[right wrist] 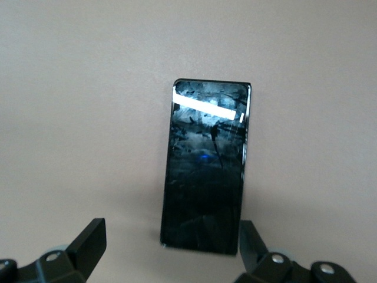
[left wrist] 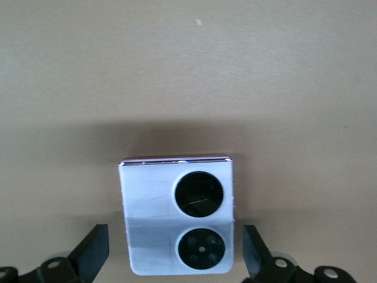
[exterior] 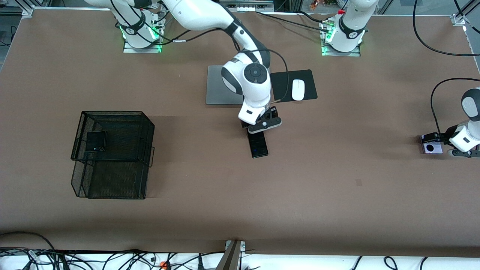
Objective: Place phones with both arms
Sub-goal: 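Carry the slab phone basketward while the left gripper lifts the white phone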
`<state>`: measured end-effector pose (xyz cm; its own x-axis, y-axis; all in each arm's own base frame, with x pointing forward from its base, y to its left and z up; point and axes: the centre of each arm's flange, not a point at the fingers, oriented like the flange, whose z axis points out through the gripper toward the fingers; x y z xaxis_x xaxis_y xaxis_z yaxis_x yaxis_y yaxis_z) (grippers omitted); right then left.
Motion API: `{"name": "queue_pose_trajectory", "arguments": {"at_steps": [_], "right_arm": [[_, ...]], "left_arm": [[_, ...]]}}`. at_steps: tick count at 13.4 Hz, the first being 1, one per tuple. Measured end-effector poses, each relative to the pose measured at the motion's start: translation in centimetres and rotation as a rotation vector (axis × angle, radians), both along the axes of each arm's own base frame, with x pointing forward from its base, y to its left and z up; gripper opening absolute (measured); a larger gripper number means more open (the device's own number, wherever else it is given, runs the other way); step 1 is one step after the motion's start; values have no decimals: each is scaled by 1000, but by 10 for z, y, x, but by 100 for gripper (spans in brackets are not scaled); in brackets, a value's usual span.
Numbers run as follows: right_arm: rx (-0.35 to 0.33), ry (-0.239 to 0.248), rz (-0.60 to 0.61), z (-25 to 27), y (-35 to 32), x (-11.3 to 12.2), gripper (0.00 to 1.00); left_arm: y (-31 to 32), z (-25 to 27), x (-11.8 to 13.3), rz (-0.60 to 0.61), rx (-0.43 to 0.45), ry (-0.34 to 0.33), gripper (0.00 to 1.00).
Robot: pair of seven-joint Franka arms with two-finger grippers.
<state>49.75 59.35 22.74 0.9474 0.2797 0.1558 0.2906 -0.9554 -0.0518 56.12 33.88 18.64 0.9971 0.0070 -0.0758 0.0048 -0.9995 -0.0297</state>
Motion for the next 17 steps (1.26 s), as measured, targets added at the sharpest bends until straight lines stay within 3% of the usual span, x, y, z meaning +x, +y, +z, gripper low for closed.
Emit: {"name": "queue_pose_trajectory", "arguments": {"at_steps": [6,12,13,14,16,17], "right_arm": [[6,-63,9,-44,-6,9,100],[11,-83,5,-59,-10,14,100],[12,-84,5,-59,-10,14,92],[12,-84,5,-59,-10,14,92],[12,-88,4,-56,-10,15,79],[11,-87,5,-55,-10,15,79]], "left_arm": [[1,-12,-1,59,-2,-10,100],[0,-15,-3,89,-4,-6,100],[-1,-16,-3,90,-5,-4,100],[-1,-19,-4,90,-9,-1,100],[-3,-25,-5,92,-16,5,100],[-3,-26,-5,92,-18,6,100]]}}
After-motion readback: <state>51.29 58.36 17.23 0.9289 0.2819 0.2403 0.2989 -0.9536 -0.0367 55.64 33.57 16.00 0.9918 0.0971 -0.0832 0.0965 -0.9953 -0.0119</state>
